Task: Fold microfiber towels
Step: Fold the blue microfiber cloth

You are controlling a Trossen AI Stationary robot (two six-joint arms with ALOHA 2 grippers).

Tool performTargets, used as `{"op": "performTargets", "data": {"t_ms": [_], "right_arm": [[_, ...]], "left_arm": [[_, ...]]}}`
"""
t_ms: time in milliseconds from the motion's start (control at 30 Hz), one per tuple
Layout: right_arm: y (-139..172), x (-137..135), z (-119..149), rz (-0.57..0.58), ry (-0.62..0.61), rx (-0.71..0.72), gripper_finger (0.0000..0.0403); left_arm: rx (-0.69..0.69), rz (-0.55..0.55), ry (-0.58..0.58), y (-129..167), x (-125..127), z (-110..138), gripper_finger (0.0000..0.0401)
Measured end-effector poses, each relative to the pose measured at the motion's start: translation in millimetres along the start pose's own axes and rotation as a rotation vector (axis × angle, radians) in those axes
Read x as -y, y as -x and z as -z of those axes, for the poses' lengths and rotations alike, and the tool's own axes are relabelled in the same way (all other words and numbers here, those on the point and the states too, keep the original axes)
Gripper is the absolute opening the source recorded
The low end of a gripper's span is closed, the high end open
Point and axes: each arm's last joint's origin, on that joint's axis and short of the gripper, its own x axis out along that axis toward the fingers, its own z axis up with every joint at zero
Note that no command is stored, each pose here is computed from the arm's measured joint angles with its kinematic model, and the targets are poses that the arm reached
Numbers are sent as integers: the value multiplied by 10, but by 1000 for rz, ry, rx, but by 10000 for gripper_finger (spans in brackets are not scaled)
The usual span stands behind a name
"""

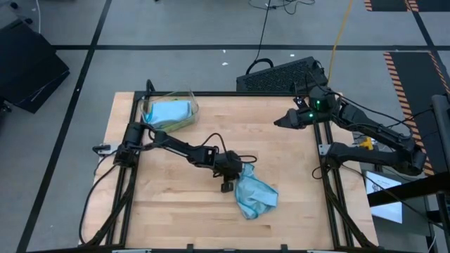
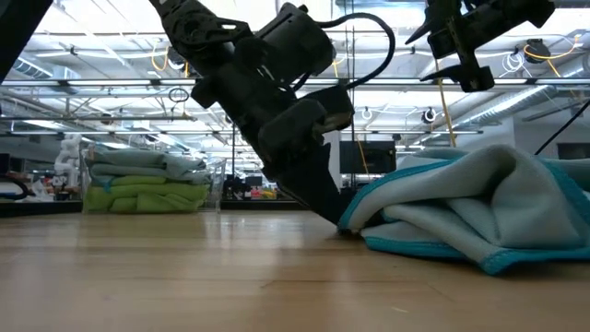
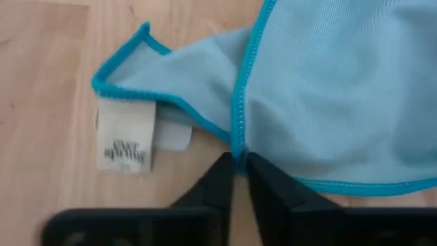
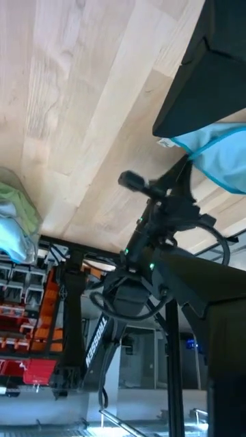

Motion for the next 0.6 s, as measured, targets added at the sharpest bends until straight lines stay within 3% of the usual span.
{"op": "performTargets", "data": {"t_ms": [100,367,600], "right_arm": [[-2,14,6,25,-7,11,286],[-22,-5,32,29,8,12,286],[-172,-171,181,-3,148,14,286]], "left_arm": [[-3,-9,21,91,3,-36,11],[124,-125,23,678,21,-346,4],[251,-221,-20,1361,-5,-567,3]]}}
